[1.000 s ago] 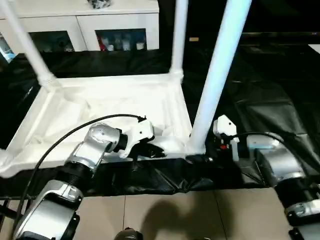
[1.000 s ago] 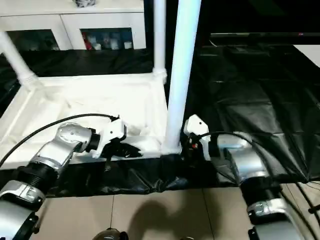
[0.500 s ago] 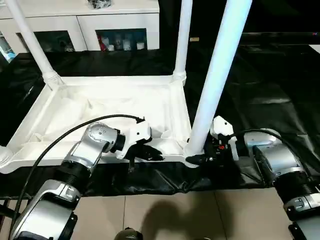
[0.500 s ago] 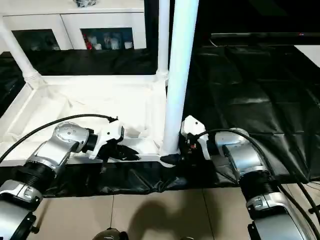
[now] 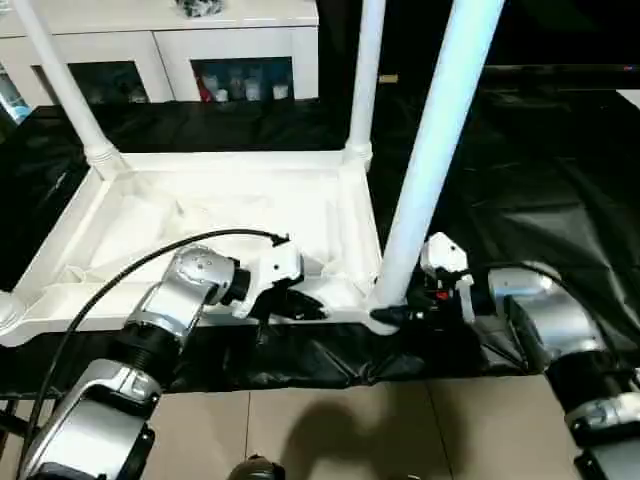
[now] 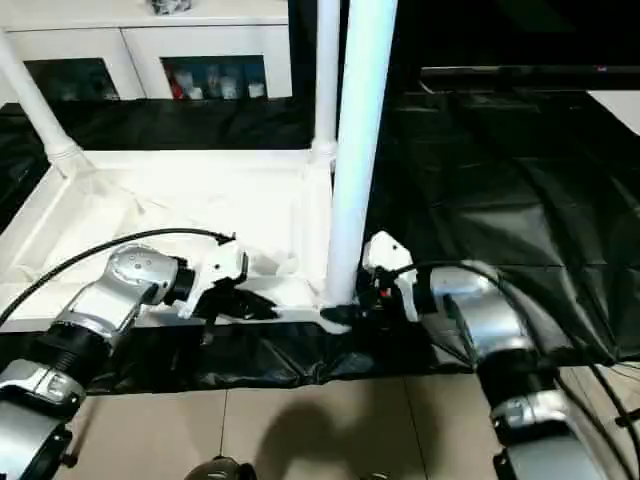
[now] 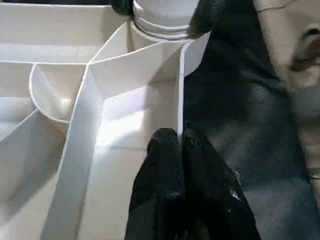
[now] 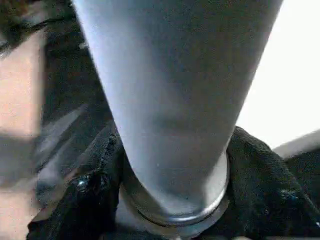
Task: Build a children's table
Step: Rotate leg to tighten
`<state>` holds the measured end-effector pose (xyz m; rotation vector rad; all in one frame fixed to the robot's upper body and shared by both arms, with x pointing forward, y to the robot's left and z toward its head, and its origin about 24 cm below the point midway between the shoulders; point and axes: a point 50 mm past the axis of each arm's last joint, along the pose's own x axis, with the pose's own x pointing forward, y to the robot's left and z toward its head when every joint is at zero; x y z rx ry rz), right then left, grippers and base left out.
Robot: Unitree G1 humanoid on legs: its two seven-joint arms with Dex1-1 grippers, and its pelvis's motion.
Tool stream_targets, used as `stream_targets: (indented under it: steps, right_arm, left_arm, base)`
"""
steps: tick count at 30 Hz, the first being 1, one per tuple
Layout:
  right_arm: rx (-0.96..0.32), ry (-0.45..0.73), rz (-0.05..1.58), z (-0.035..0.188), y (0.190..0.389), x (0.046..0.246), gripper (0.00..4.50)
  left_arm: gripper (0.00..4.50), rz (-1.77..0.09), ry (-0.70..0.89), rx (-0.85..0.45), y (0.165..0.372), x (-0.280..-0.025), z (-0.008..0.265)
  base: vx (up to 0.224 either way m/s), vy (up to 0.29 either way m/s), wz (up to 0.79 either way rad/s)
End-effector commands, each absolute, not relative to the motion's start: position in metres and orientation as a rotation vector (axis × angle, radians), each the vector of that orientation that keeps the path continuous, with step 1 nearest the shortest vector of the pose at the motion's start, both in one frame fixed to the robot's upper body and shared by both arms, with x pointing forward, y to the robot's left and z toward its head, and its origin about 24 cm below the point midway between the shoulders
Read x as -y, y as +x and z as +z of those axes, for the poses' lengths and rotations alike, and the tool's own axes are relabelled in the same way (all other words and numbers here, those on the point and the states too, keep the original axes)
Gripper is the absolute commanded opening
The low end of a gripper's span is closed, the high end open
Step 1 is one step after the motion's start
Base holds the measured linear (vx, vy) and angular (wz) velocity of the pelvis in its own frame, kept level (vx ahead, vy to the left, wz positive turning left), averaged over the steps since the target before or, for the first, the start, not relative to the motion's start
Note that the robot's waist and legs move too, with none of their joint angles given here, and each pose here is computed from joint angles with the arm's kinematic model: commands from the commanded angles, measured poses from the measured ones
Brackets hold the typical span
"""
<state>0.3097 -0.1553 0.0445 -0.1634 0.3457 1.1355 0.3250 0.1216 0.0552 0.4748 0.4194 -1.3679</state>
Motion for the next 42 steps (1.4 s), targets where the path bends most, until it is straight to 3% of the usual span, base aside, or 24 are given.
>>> stream_targets:
  steps: [1, 2, 3, 4, 11, 12, 13, 18, 22, 23, 27, 35, 36, 42]
  right_arm:
    - [-0.362, -0.135, 1.05, 0.032, 0.309, 0.138, 2.63]
    - [-0.308, -0.047, 0.917, 0.028, 0.313, 0.123, 2.63]
    - [-0.308, -0.047, 0.917, 0.028, 0.313, 0.123, 2.63]
    - [-0.279, 0.0, 0.83, 0.027, 0.316, 0.111, 2.63]
    - [-0.255, 0.097, 0.673, 0.027, 0.323, 0.071, 2.63]
    - [-0.243, 0.112, 0.674, 0.029, 0.323, 0.068, 3.18]
    - [-0.226, 0.125, 0.676, 0.032, 0.323, 0.066, 3.32]
    - [-0.209, 0.093, 0.714, 0.034, 0.322, 0.084, 3.67]
    - [-0.21, -0.033, 0.767, 0.034, 0.321, 0.11, 4.05]
    - [-0.225, -0.084, 0.815, 0.034, 0.32, 0.122, 4.05]
    - [-0.244, -0.159, 0.93, 0.039, 0.317, 0.14, 4.05]
    - [-0.288, -0.186, 1.212, 0.05, 0.31, 0.152, 4.05]
    - [-0.298, -0.188, 1.228, 0.05, 0.31, 0.153, 3.81]
    - [-0.392, -0.243, 1.343, 0.049, 0.308, 0.162, 3.36]
  left_arm:
    - [0.0, -1.249, 0.505, -0.343, 0.34, -0.109, 0.069]
    - [0.0, -1.188, 0.471, -0.321, 0.343, -0.091, 0.068]
    - [0.0, -1.188, 0.471, -0.321, 0.343, -0.091, 0.068]
    - [0.0, -1.165, 0.449, -0.293, 0.343, -0.074, 0.068]
    - [0.0, -1.174, 0.415, -0.24, 0.334, -0.031, 0.069]
    - [0.0, -1.178, 0.418, -0.235, 0.334, -0.029, 0.069]
    - [0.0, -1.184, 0.422, -0.228, 0.333, -0.028, 0.068]
    - [0.0, -1.204, 0.449, -0.21, 0.332, -0.039, 0.068]
    - [0.0, -1.222, 0.446, -0.22, 0.33, -0.055, 0.066]
    - [0.0, -1.234, 0.439, -0.23, 0.329, -0.063, 0.065]
    - [0.0, -1.284, 0.417, -0.246, 0.326, -0.075, 0.066]
    - [0.0, -1.376, 0.42, -0.292, 0.32, -0.095, 0.065]
    - [0.0, -1.383, 0.421, -0.296, 0.32, -0.096, 0.065]
    - [0.0, -1.431, 0.457, -0.352, 0.317, -0.112, 0.062]
  base:
    - [0.0, 0.0, 0.0]
    - [0.0, 0.0, 0.0]
    - [0.0, 0.0, 0.0]
    - [0.0, 0.0, 0.0]
    - [0.0, 0.0, 0.0]
    - [0.0, 0.0, 0.0]
    - [0.0, 0.0, 0.0]
    - [0.0, 0.0, 0.0]
    - [0.0, 0.0, 0.0]
    - [0.0, 0.0, 0.0]
    - [0.0, 0.0, 0.0]
    - [0.0, 0.0, 0.0]
    - [0.0, 0.0, 0.0]
    - [0.0, 0.0, 0.0]
